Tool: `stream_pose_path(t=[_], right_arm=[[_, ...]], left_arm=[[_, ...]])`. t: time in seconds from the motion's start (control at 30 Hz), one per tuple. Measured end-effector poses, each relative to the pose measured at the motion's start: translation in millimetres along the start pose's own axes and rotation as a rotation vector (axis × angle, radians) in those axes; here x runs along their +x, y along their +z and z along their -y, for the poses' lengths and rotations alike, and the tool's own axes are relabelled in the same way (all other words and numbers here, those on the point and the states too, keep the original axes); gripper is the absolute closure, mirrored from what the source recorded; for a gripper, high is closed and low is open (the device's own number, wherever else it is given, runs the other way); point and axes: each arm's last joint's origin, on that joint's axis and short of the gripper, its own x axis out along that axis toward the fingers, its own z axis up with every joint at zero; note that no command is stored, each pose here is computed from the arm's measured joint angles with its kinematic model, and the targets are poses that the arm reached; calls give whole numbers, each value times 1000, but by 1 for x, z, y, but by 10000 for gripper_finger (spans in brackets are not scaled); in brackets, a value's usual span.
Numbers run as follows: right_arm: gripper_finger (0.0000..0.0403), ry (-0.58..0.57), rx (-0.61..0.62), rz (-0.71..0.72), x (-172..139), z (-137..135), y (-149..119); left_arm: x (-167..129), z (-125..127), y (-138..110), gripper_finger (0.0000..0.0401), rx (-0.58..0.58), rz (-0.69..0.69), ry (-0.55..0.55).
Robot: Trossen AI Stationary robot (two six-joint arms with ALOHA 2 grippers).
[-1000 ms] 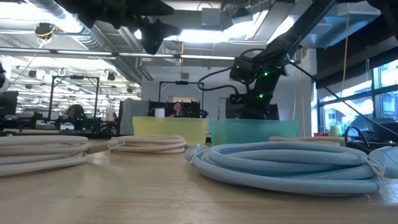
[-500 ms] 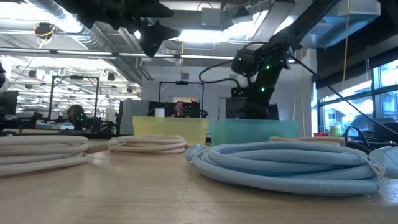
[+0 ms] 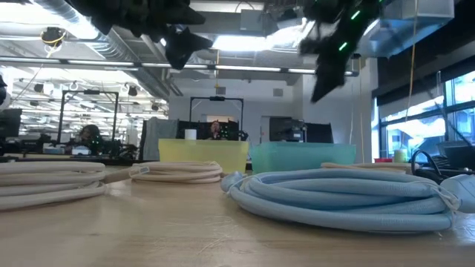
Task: Pick & Place USB Port
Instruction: Put the black charger cable into the green bin
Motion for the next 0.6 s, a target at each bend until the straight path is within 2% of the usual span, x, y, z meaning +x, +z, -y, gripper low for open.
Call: stream_pose_path(t=[0.1, 0.27, 0.33, 0.47, 0.53, 0.6], right_arm=[[148, 91, 97, 17, -38, -2, -17], [148, 448, 331, -103, -79, -13, -51], [148, 585, 413, -202, -88, -21, -63], [148, 826, 481, -344, -97, -41, -78], [148, 883, 508, -394, -96, -53, -83], [148, 884, 540, -439, -90, -66, -88]], left_arm=[[0, 0, -1, 177, -4, -9, 2], [0, 0, -2, 177, -7, -16, 3], [0, 0, -2, 177, -7, -18, 3], [0, 0, -2, 177, -8, -18, 4], [0, 0, -2, 177, -8, -18, 4], [0, 0, -2, 177, -8, -19, 4]])
